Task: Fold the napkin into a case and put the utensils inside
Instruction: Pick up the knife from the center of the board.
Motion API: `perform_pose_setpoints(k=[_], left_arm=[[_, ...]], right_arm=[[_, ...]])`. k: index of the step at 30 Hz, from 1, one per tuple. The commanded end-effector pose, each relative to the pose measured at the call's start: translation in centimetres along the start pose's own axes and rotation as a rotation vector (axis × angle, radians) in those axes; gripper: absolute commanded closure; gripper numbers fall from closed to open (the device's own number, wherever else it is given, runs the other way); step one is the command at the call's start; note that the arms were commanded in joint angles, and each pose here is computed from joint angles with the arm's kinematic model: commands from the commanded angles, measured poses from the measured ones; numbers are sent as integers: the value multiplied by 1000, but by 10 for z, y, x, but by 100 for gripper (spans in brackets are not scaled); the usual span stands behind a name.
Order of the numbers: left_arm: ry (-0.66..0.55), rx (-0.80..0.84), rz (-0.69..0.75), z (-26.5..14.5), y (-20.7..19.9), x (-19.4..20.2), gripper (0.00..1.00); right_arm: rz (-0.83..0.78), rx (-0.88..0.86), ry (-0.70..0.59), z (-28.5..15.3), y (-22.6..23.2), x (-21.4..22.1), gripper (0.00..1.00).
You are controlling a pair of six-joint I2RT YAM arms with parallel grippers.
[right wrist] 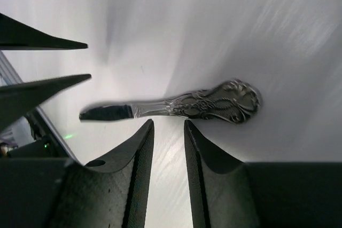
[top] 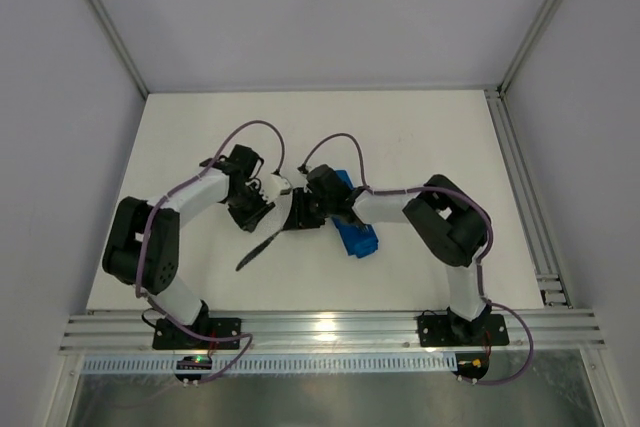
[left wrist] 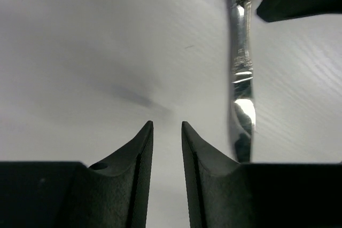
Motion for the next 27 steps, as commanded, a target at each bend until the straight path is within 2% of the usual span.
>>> perform_pose_setpoints(k=[1,6,7,12,15,19,23,27], left_arm=[[-32,19,-138,-9,14,5,72],[-15,53,-202,-13,10,20,72],[-24,72,-208,-12,5,20,73],[-47,101,-255,-15,-7,24,73],[-128,91,-310,-31,-4,21,73],[-209,62,-381,-54,8,29,72],[-246,48,-418,-64,12,43,72],[-265,71,-462,-66,11,55,72]], right_arm=[[7,98,-70,3,-6,-22,66],[-50,135,-100,11,3,-56,63],[-53,180,-74,13,-3,-53,63],[-152,280,-123,-2,6,-66,60],[-239,387,-136,-17,11,-53,57],[-356,337,-63,-7,34,-5,52],[-398,337,27,7,26,20,49],[-462,461,49,3,11,26,49]])
Point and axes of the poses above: each gripper's point midway between its finger pads, its own z axis out along the fingers, its own y axis along the line the jaws close on, x = y × z, the point moved 4 cm from there along -z, back along the fingers, and after that the axes turned 1 degree about z, right-handed, at the moved point
